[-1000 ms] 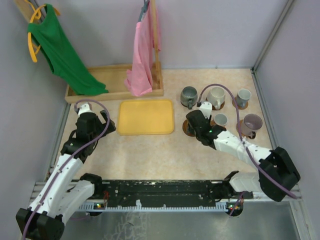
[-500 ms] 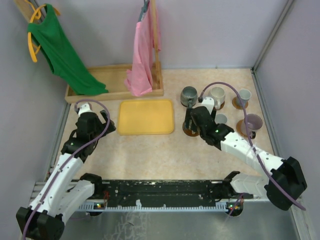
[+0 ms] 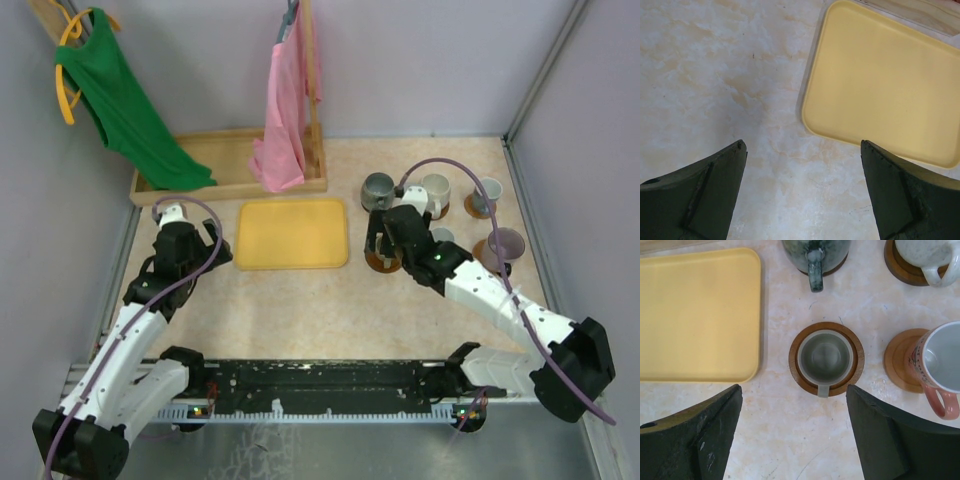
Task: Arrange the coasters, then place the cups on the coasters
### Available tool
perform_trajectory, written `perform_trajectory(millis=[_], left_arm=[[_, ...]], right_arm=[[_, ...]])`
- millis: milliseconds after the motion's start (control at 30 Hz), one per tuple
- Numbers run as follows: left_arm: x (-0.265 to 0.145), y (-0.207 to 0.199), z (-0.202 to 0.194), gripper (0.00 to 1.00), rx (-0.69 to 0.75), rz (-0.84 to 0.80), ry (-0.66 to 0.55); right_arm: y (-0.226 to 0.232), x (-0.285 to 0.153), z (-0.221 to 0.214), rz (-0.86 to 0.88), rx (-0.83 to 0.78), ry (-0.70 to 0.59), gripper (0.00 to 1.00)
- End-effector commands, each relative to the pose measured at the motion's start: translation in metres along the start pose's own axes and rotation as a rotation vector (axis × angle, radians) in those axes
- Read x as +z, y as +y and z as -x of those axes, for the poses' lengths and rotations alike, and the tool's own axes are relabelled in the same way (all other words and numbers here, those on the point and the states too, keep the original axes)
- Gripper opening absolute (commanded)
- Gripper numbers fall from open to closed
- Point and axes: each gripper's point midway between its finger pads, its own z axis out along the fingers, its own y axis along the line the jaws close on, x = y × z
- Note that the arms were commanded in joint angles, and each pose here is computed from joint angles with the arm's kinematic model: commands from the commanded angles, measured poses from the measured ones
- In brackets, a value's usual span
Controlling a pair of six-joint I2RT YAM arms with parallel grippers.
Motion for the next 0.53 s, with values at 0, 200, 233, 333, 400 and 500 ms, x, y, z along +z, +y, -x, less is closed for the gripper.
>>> perform_trajectory(millis=[0, 200, 233, 333, 400, 500], left_arm=[[-0.0049, -0.0101, 0.0172, 1.0, 0.002, -0.043, -0.038], [-0.0053, -0.0106, 0.012, 1.0, -0.013, -0.055, -0.031], [-0.0061, -0.0113, 0.0123, 1.0, -0.013, -0.06, -0.031], [-0.0067, -0.0105, 0.0133, 1.0, -0.01, -0.057, -0.035], [-0.0073, -0.0103, 0.0149, 1.0, -0.004, -0.056, -0.04], [-0.0076, -0.0098, 0.0157, 1.0, 0.0, -0.053, -0.042]], right_arm=[[0.0082, -0.0112, 0.0375, 0.013, 0.032, -0.076, 0.85], [0.0036, -0.0122, 0.044, -0.018, 0.024, -0.095, 0.86], [0.0024, -0.0125, 0.0442, -0.025, 0.021, -0.093, 0.86], [0.0002, -0.0131, 0.0453, -0.036, 0.028, -0.098, 0.86], [0.0015, -0.0131, 0.0456, -0.028, 0.038, -0.104, 0.86], [0.0038, -0.0138, 0.0469, -0.017, 0.042, -0.105, 0.86]])
